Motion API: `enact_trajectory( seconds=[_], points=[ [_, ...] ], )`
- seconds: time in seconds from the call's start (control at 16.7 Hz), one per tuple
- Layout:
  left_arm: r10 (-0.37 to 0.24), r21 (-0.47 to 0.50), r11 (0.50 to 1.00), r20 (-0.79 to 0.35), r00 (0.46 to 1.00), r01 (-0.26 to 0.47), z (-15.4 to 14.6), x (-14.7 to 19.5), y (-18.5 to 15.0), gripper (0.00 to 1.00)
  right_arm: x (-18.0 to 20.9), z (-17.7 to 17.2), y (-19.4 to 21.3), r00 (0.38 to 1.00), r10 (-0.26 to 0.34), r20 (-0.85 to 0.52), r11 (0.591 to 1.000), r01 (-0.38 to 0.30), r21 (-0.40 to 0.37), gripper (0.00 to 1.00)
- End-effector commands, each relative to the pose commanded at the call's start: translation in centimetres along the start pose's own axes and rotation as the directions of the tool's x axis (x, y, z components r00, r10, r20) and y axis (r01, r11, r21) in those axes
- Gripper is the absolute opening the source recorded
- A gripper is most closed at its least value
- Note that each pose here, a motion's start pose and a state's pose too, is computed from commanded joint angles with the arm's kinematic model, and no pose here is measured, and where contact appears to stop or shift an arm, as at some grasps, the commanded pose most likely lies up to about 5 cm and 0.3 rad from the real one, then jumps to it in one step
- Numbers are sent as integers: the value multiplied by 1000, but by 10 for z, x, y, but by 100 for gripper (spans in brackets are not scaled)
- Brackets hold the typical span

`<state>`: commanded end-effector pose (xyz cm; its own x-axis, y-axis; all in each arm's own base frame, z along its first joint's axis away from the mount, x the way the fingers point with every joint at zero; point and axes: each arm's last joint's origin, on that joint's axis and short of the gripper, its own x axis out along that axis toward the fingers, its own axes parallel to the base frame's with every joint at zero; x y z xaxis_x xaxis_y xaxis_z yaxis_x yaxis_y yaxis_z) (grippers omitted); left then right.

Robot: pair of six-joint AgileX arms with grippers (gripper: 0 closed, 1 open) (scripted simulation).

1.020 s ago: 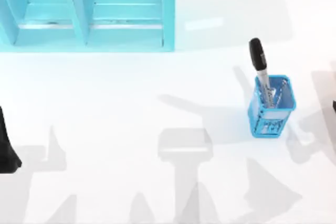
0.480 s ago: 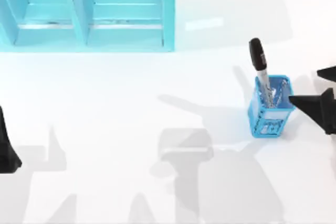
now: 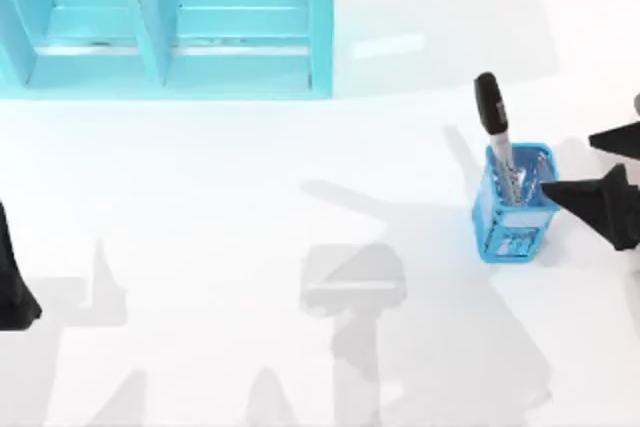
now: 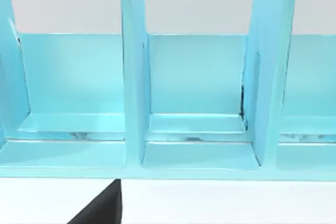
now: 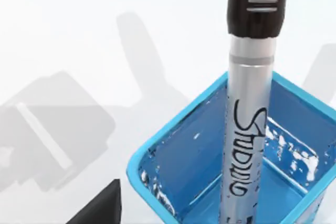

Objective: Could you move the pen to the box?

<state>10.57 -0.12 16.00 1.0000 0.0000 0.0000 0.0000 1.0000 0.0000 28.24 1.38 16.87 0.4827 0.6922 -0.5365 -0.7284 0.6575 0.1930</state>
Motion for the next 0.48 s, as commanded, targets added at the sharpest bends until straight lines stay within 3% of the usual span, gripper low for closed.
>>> enact_trajectory(
  seconds=[0.18,0.48],
  points=[
    [0,0,1000,0,1000,0,0,0,0,100,10,2,-3,1000,0,-1,1000,0,4,100],
    [0,0,1000,0,1000,0,0,0,0,100,66,4,-7,1000,-2,7,1000,2,-3,100]
  ],
)
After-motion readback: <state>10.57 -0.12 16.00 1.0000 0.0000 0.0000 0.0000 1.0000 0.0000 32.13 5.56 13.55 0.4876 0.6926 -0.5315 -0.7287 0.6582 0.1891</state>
